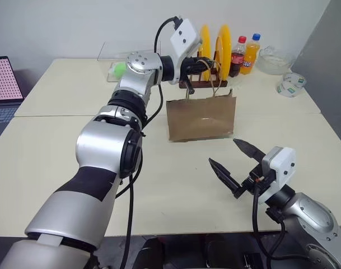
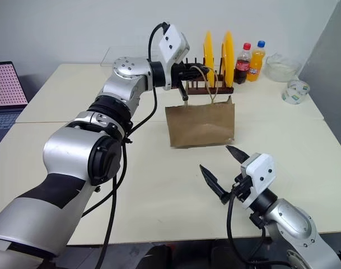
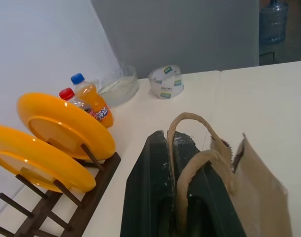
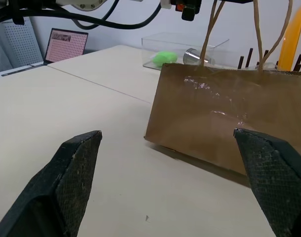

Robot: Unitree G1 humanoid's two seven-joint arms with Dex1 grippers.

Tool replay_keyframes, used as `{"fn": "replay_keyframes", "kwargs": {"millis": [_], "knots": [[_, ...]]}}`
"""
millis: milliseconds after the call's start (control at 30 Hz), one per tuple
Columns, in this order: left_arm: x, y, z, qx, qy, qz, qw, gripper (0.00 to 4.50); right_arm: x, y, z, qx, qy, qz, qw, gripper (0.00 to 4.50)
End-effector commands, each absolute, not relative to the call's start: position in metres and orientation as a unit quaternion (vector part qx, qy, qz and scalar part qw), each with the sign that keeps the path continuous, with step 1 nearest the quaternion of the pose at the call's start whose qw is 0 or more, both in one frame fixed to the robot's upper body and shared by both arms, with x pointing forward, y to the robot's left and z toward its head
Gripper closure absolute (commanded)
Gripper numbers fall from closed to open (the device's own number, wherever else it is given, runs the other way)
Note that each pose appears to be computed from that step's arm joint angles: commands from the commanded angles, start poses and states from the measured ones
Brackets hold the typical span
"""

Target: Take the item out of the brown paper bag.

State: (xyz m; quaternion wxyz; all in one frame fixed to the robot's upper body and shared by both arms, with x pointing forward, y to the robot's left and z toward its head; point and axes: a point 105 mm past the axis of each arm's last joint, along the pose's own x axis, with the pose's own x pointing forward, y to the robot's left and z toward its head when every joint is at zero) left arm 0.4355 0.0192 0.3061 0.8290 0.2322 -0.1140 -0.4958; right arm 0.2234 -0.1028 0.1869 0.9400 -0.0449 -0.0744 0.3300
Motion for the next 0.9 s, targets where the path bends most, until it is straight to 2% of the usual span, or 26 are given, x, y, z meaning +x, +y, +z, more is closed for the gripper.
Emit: {"fn": "replay_keyframes", "kwargs": {"millis": [33,433,533,767,900], "knots": [[0.434,0.024,0.328,0.247,-0.151,-0.476,0.831,4.48,0.217,-0.097,0.201,-0.049,-0.102,0.341,0.933,0.0],[0.44,0.03,0.313,0.267,-0.129,-0.462,0.836,4.48,0.218,-0.092,0.203,-0.054,-0.102,0.358,0.927,0.0],[0.444,0.036,0.31,0.29,-0.127,-0.442,0.839,3.89,0.217,-0.089,0.204,-0.057,-0.104,0.363,0.924,0.0],[0.446,0.047,0.308,0.309,-0.118,-0.435,0.837,1.73,0.218,-0.086,0.205,-0.06,-0.101,0.367,0.923,0.0],[0.445,0.068,0.307,0.337,-0.107,-0.437,0.827,0.52,0.219,-0.086,0.205,-0.067,-0.098,0.361,0.925,0.0]]}}
